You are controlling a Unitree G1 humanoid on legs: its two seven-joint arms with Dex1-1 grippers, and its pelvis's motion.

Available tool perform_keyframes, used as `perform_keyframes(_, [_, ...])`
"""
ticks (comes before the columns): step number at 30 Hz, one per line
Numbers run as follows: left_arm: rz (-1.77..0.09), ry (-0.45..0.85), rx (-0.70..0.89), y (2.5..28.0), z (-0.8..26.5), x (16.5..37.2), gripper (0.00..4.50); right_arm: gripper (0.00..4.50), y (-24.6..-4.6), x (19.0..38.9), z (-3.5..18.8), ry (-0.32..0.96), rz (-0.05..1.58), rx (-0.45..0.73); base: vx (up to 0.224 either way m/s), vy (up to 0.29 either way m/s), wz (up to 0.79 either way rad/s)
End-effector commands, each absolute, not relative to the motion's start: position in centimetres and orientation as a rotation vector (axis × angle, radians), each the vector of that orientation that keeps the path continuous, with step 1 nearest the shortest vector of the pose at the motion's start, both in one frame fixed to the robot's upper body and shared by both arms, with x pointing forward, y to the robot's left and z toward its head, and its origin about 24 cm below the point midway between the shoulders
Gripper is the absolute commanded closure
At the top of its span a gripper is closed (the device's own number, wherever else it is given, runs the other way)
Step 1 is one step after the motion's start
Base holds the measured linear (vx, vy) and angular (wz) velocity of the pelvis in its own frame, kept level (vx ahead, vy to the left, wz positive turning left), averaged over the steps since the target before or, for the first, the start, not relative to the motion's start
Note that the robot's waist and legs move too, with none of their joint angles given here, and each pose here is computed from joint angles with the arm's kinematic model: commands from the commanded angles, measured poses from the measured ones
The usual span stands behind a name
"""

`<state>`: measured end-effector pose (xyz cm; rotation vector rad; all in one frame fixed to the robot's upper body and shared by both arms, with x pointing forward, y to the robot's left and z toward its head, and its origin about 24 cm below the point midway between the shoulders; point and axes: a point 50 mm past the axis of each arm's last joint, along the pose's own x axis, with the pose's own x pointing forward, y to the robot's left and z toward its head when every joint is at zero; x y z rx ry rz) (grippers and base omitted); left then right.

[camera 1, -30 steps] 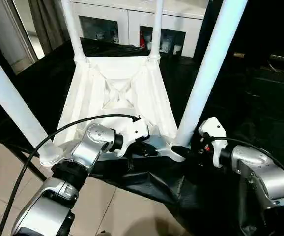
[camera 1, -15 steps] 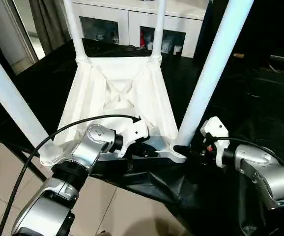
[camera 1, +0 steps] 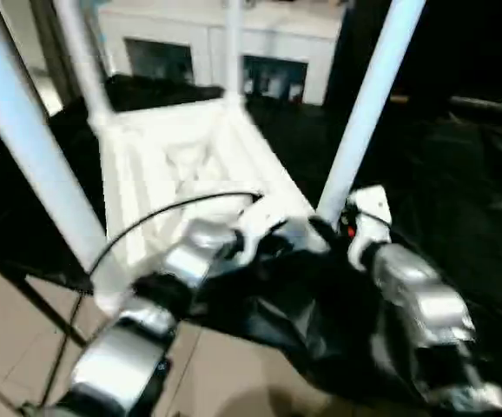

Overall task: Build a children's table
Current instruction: Rotate leg to tighten

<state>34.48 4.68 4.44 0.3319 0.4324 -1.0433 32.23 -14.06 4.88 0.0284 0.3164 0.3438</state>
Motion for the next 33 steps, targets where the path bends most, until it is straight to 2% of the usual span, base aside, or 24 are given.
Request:
perform_keyframes(1, [-0.937,0.386,0.315,4.0,5.6,35.5,4.5,2.45,-12.4,31.3,1.4,0.49,0.304,0.073,0.0,0.0,0.0])
perform_keyframes(6, [-0.94,0.368,0.333,3.2,5.8,35.6,4.5,2.45,-11.0,32.0,1.9,0.456,0.303,0.019,0.0,0.0,0.0])
perform_keyframes(9, [-0.965,0.366,0.343,3.4,5.7,35.5,4.5,2.45,-10.9,32.2,2.5,0.411,0.314,0.065,0.0,0.0,0.0])
perform_keyframes(10, [-0.969,0.367,0.345,3.4,5.7,35.5,4.5,2.1,-10.9,32.2,2.6,0.402,0.316,0.075,0.0,0.0,0.0])
perform_keyframes(12, [-0.992,0.36,0.338,3.5,5.7,35.4,4.5,1.75,-11.2,32.3,3.1,0.366,0.34,0.069,0.0,0.0,0.0])
perform_keyframes(15, [-1.043,0.344,0.324,3.6,5.8,35.1,4.5,1.57,-12.2,32.2,4.0,0.328,0.384,0.05,0.0,0.0,0.0])
perform_keyframes(18, [-1.099,0.324,0.331,4.2,6.0,35.0,4.5,1.32,-14.1,31.8,5.0,0.31,0.486,0.023,0.0,0.0,0.0])
perform_keyframes(20, [-1.108,0.321,0.334,4.3,6.0,35.0,4.5,1.21,-14.5,31.6,5.2,0.31,0.509,0.007,0.0,0.0,0.0])
perform_keyframes(21, [-1.128,0.314,0.335,4.8,6.1,35.0,4.5,1.21,-15.7,31.2,5.5,0.321,0.565,-0.032,0.0,0.0,0.0])
perform_keyframes(22, [-1.136,0.312,0.333,5.0,6.1,35.0,4.5,0.91,-16.2,30.9,5.6,0.331,0.592,-0.051,0.0,0.0,0.0])
perform_keyframes(27, [-1.234,0.275,0.322,5.7,6.5,34.5,4.5,0.73,-17.5,29.4,6.0,0.378,0.724,-0.15,0.0,0.0,0.0])
perform_keyframes(31, [-1.363,0.273,0.305,6.1,6.5,33.4,4.5,0.73,-17.7,29.0,6.0,0.373,0.766,-0.136,0.0,0.0,0.0])
perform_keyframes(33, [-1.366,0.275,0.304,6.1,6.5,33.3,4.5,0.73,-17.6,29.0,6.0,0.372,0.768,-0.131,0.0,0.0,0.0])
